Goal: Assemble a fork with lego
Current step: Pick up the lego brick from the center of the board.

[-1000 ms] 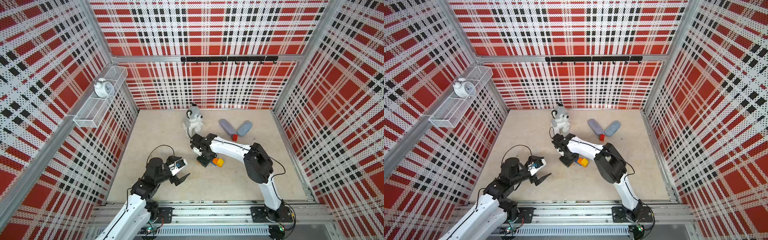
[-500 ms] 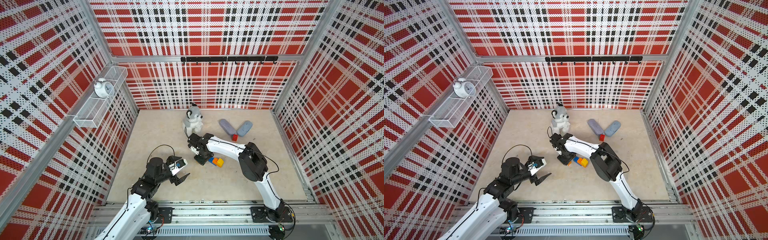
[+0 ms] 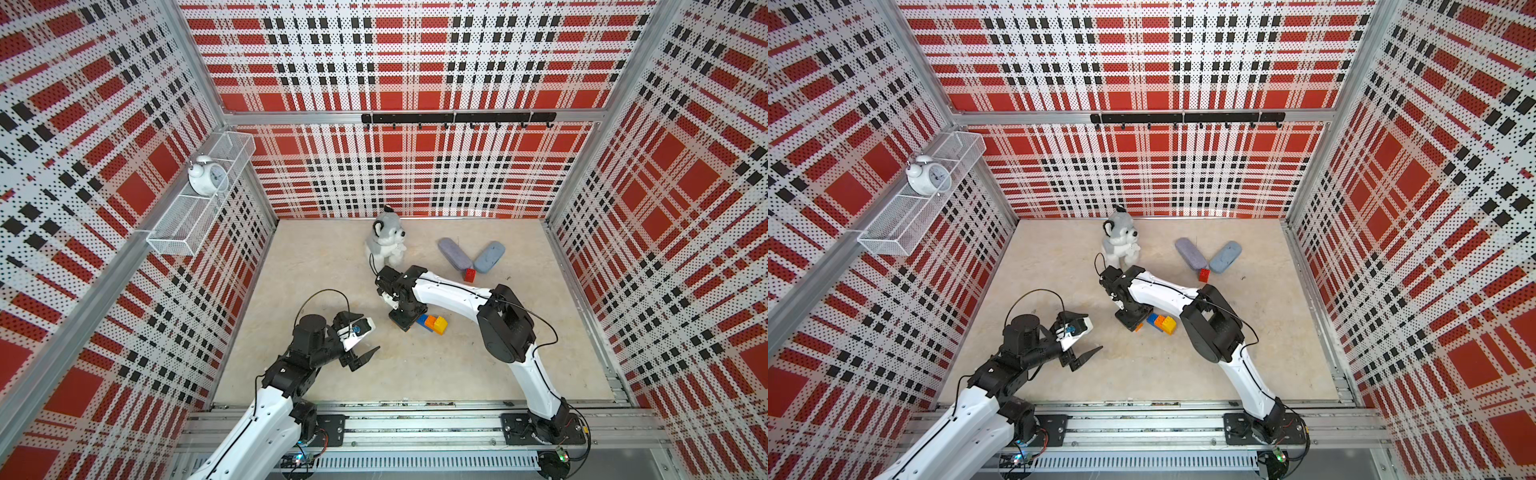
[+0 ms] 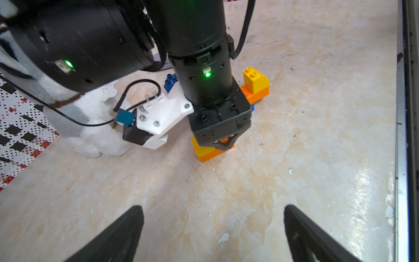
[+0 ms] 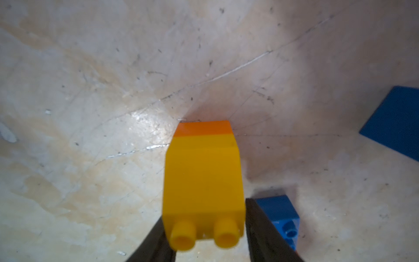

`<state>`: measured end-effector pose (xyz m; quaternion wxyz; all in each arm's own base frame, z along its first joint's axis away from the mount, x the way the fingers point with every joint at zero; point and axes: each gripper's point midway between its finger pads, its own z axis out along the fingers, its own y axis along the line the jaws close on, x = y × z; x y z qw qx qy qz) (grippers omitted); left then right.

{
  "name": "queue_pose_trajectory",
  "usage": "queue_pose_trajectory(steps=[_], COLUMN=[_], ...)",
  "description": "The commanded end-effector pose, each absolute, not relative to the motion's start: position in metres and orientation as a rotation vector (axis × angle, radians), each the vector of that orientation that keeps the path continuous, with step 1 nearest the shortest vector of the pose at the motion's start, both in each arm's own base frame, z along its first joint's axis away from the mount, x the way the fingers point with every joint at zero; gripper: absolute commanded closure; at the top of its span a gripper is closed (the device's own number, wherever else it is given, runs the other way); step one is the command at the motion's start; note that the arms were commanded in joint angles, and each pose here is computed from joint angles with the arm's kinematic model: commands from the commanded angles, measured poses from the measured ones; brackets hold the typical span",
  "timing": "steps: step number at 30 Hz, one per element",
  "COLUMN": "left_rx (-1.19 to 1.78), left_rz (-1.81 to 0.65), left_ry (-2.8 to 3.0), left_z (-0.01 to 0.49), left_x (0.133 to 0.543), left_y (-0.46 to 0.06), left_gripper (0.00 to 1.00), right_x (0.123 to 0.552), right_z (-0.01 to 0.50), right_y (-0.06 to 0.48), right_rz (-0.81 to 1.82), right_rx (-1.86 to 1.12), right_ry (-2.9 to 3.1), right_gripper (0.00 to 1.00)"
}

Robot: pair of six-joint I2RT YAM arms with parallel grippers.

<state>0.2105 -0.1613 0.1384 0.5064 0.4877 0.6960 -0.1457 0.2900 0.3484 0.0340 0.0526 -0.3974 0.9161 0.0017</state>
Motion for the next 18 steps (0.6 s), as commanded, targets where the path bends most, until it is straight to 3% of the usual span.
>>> queue_pose_trajectory(steps=[1, 5, 18], left_rx=[1.171, 1.169, 1.170], left_rz=[-0.327, -0.327, -0.328], left_ry=[1.622, 1.625, 1.633], left_z=[0.1561, 0.1558, 0.1533], left_x=[0.2158, 0.2160, 0.2162], left_y=[-0.1640, -0.1637, -0.1636], left_gripper=[0.02, 0.02, 0.02], right_x=[0.2864, 0.2866, 0.2869], right_z=[0.0302, 0.0292, 0.0327], right_y=[0.3521, 0.3530, 0.3563], right_rz=[0.017, 0.023, 0.060], right_rx=[-1.192, -1.191, -1.179], right_ry=[2.794, 2.790, 2.768], right_gripper=[0.54, 0.60, 0.63])
